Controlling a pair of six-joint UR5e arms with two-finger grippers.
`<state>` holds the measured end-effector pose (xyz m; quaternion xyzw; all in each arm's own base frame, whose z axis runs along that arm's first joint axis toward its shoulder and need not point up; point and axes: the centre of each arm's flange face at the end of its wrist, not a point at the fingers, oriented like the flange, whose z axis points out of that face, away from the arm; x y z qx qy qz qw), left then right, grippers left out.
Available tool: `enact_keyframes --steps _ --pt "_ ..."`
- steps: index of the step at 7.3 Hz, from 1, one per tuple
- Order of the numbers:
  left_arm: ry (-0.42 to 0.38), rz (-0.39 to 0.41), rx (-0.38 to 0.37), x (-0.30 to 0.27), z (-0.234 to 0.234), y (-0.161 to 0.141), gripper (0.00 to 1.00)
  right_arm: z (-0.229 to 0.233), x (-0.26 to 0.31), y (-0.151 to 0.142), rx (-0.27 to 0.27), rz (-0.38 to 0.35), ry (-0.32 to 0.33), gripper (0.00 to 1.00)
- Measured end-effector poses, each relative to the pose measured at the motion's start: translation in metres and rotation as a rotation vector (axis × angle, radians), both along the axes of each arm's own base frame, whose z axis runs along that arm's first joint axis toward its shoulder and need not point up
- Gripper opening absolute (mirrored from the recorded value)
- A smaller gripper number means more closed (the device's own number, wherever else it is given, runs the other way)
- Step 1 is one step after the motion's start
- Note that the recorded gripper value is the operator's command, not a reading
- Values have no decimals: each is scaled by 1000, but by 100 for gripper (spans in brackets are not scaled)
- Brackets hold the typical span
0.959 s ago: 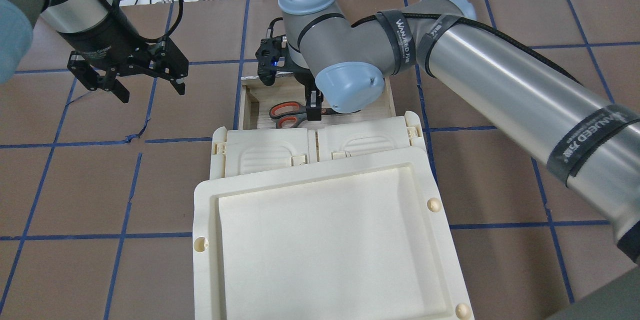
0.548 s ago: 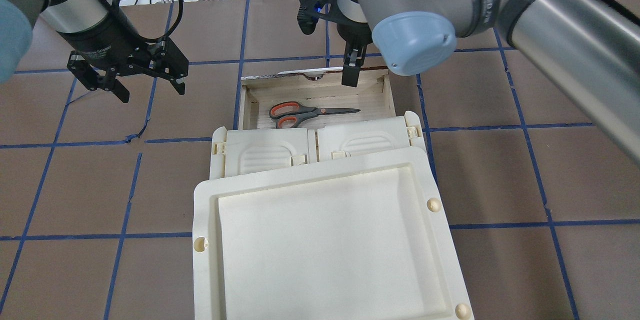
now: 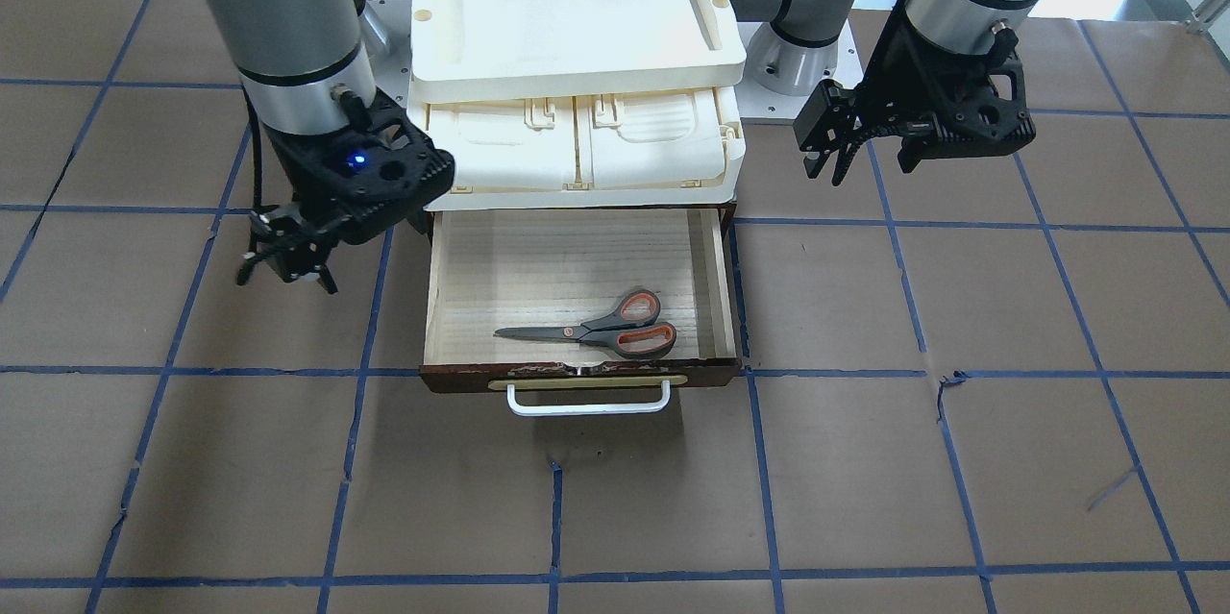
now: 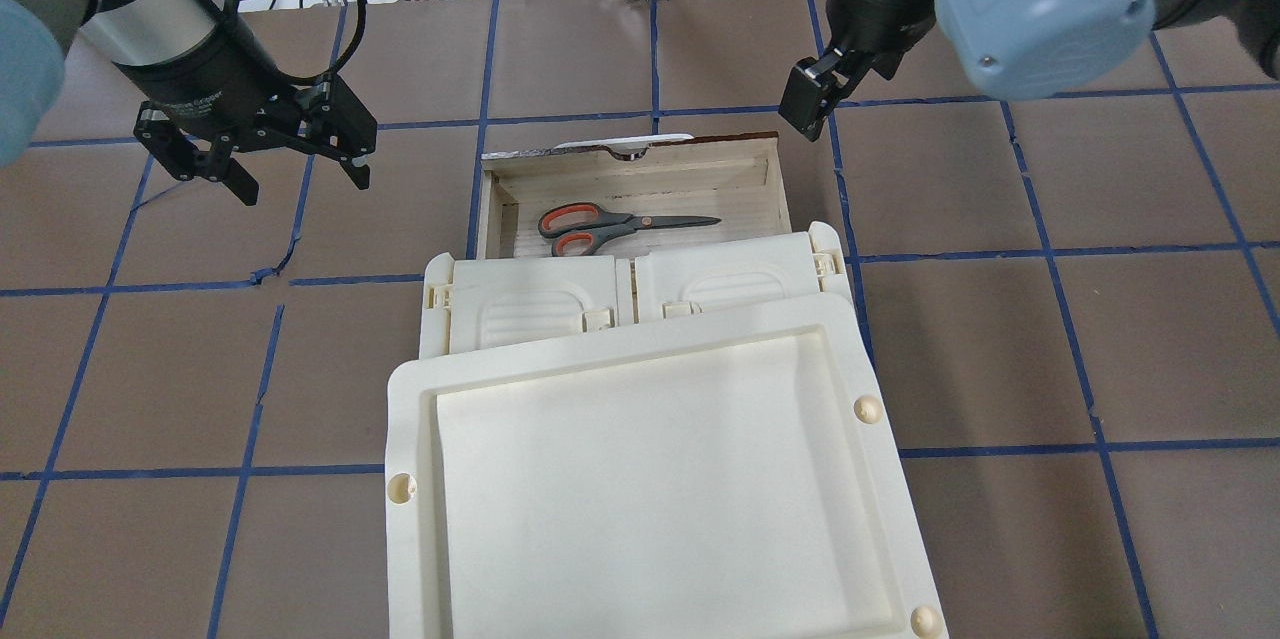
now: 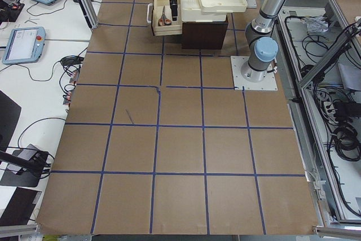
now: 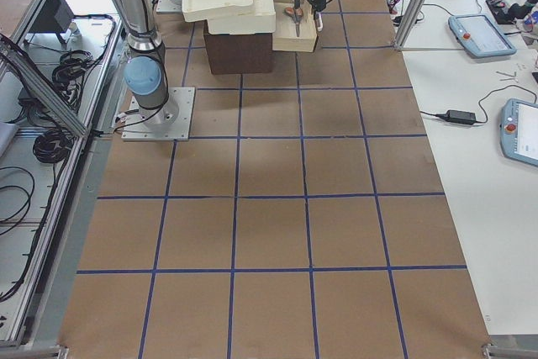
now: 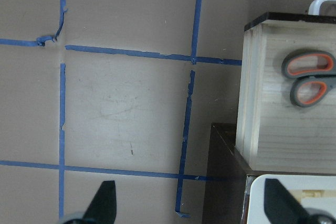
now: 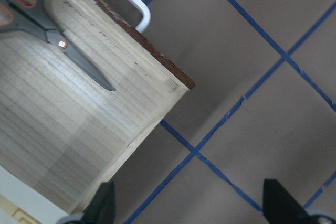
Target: Put scissors in drawer and close it
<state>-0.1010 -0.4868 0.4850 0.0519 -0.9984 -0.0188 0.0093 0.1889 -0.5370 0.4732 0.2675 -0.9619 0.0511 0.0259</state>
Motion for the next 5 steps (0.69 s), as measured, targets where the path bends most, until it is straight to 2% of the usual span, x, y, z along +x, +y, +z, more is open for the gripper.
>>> enact_keyframes --steps 1,2,3,5 --pt "0 0 0 0 0 0 100 14 -15 5 0 -162 -8 100" --pt "0 0 0 0 0 0 100 31 -23 11 2 -279 -20 100" --pt "0 0 0 0 0 0 100 49 -27 15 5 -358 -38 100" --pt "0 0 0 0 0 0 100 55 -34 17 45 -446 -52 100"
